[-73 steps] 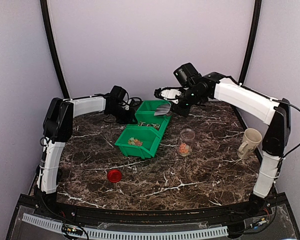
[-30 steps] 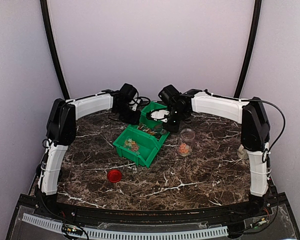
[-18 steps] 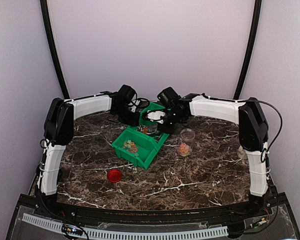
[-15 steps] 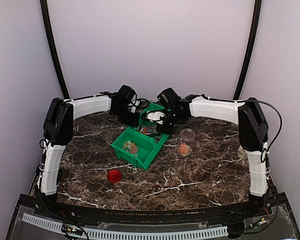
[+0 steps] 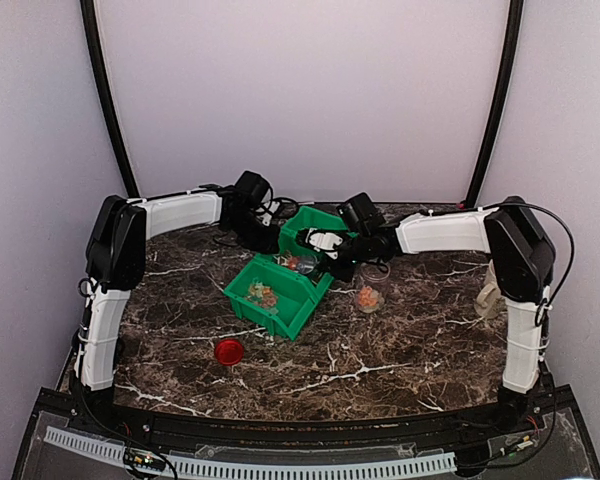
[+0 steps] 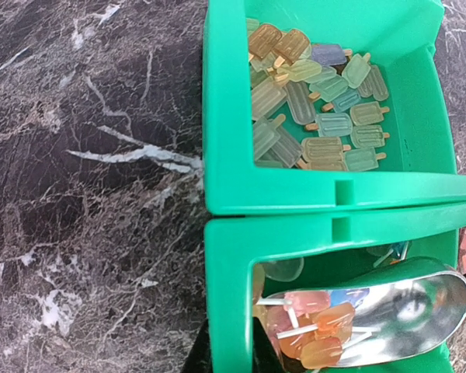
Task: Pack the candies
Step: Scoop the fake candies from the storage box.
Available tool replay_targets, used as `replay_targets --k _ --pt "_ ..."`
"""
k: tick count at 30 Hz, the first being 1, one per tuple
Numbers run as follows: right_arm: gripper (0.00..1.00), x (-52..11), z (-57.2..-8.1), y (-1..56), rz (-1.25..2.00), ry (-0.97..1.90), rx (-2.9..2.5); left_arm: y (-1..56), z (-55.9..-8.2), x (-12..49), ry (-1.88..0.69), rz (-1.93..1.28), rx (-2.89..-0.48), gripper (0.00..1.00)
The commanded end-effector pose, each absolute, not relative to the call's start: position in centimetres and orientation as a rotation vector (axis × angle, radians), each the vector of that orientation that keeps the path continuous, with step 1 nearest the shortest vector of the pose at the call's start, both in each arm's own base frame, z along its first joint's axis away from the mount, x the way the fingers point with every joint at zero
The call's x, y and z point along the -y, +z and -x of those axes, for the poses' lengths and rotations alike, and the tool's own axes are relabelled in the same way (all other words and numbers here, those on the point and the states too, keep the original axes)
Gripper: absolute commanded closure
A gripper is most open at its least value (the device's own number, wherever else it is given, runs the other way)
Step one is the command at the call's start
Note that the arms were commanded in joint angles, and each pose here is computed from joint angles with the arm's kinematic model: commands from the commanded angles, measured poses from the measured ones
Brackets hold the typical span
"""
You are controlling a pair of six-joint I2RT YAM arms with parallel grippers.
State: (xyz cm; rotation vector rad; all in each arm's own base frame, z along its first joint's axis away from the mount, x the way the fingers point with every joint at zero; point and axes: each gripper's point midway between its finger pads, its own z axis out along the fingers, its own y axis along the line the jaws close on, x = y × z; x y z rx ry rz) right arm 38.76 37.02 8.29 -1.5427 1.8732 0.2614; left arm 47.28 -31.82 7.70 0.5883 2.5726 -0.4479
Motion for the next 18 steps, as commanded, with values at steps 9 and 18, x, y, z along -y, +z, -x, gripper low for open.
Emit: replay_targets --k 9,18 --pt "1.00 -37.3 -38.3 10.5 1.371 0.415 -1.772 20.3 -48.7 32.9 -0.624 -0.504 -2.292 1.00" --pt "1.00 -37.8 -38.8 12.4 1.310 0.434 -1.731 19.3 -48.5 32.0 -0.590 -0.493 -2.335 1.00"
